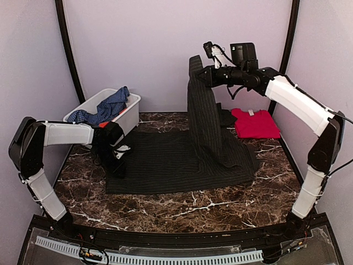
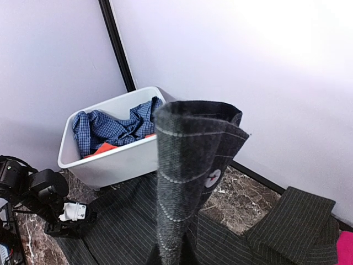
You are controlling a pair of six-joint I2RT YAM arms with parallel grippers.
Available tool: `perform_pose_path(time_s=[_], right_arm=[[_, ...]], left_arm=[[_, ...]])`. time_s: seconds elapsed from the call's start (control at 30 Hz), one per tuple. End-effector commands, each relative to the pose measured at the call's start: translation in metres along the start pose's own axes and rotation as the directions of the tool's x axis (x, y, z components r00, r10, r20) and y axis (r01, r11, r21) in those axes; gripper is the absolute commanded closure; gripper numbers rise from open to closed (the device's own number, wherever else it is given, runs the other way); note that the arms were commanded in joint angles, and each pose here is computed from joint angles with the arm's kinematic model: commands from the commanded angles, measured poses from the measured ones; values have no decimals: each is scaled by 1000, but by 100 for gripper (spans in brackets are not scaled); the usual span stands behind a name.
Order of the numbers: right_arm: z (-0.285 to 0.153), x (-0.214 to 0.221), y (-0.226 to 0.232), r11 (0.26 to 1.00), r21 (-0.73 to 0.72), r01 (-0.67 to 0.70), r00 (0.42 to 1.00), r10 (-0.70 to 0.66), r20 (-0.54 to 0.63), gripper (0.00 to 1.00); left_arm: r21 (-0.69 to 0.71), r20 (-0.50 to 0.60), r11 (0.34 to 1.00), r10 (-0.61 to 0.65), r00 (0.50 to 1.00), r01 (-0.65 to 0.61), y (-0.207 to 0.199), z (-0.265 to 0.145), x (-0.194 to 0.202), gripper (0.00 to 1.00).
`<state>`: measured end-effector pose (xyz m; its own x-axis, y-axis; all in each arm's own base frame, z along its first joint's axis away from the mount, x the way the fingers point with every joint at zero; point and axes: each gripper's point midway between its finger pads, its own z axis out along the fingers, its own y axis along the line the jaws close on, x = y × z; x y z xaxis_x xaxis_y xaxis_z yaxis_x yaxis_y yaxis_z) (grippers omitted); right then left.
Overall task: Fold and stack the mixed laundry pile
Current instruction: Adjust the 1/3-folded shirt at the center of the board.
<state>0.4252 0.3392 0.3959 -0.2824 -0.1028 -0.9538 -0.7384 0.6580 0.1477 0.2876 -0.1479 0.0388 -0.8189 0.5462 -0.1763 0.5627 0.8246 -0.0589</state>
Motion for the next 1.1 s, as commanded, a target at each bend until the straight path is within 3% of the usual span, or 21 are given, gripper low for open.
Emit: perform_pose_path(time_s=[0.0, 0.23, 0.33, 0.5, 0.63, 0.97, 1.07], right_arm=[[-15, -11, -1, 999, 11, 32, 999, -32, 26, 100], [-26, -18, -6, 999, 30, 44, 998, -46, 37, 100], [-31, -20, -8, 998, 39, 49, 998, -51, 40, 100], [-36, -25, -10, 997, 54, 57, 997, -60, 50, 100], [-39, -29, -10, 997, 59, 59, 996, -62, 59, 100], [-45, -33, -9, 996, 66, 65, 995, -69, 67, 100], [-46, -34, -10, 996, 68, 66, 995, -70, 66, 100]], left_arm=[[31, -55, 999, 29, 998, -27, -8, -1, 9, 48], [54, -99, 998, 46, 994, -41, -12, 8, 16, 48], [60, -122, 997, 45, 992, -38, -14, 10, 17, 59], [39, -116, 999, 42, 992, -38, -18, -5, 19, 66], [10, -107, 999, 42, 993, -41, -16, -15, 20, 83], [-16, -107, 999, 45, 993, -47, -15, -23, 20, 82], [-19, -111, 999, 48, 993, -51, -16, -24, 21, 91]])
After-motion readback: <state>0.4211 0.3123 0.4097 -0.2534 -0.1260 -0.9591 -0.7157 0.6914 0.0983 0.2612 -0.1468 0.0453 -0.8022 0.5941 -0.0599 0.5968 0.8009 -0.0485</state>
